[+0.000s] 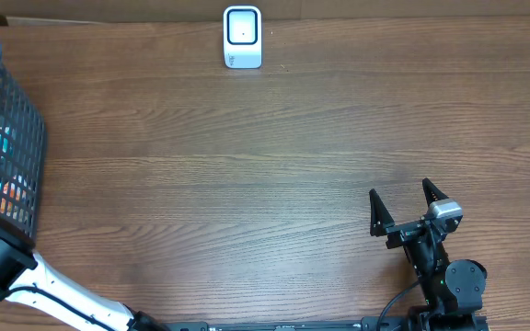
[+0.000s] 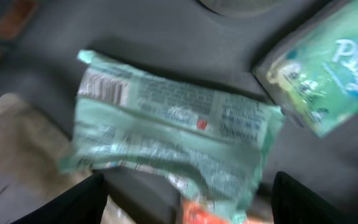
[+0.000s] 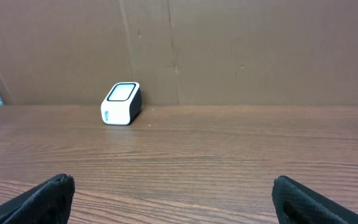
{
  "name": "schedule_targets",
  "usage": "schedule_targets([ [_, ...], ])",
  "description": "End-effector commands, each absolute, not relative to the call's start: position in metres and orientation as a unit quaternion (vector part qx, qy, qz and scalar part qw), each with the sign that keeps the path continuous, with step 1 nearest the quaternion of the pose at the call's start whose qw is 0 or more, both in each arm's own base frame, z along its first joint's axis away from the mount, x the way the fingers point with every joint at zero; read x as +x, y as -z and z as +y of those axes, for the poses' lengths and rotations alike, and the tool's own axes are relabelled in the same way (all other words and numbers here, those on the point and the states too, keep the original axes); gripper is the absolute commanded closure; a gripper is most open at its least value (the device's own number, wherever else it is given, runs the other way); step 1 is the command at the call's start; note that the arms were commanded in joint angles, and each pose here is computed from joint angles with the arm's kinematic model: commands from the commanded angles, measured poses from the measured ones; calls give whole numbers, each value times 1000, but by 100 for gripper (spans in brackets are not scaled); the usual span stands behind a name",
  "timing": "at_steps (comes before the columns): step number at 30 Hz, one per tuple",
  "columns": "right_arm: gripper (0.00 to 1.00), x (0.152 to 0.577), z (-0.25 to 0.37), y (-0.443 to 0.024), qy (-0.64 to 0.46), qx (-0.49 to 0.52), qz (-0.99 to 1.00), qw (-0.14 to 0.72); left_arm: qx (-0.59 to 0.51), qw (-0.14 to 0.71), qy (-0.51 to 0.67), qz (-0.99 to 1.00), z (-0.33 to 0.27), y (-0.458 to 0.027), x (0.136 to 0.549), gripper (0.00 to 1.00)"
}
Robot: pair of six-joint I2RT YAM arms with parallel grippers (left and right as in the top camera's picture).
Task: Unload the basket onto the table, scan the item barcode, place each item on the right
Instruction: 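Move the left gripper into the basket and grasp the teal wrapped pack, then carry the teal pack past the scanner and lower it onto the table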
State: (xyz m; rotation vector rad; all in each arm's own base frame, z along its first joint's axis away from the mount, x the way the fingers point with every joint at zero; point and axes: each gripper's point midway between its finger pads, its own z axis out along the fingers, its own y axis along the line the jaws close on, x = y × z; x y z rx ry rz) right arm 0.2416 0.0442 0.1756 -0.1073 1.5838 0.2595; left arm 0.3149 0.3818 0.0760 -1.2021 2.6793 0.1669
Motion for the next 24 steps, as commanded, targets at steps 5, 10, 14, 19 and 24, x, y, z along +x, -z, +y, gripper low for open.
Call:
schedule_targets([
  [5,0,242,46,-173,-120,-49,709,693,-379,81,-31,921,378,-33,327,32],
  [10,0,242,46,-173,-120,-49,709,693,-371,80,-26,925,373,-24,334,69],
  [14,0,242,46,-173,-120,-49,709,693,-363,77,-24,928,370,-30,337,96],
  [19,0,242,46,-173,-120,-49,709,693,-361,78,-24,929,369,-52,340,96],
  [24,0,242,46,-173,-120,-49,709,693,-356,99,-34,929,370,-101,350,96],
])
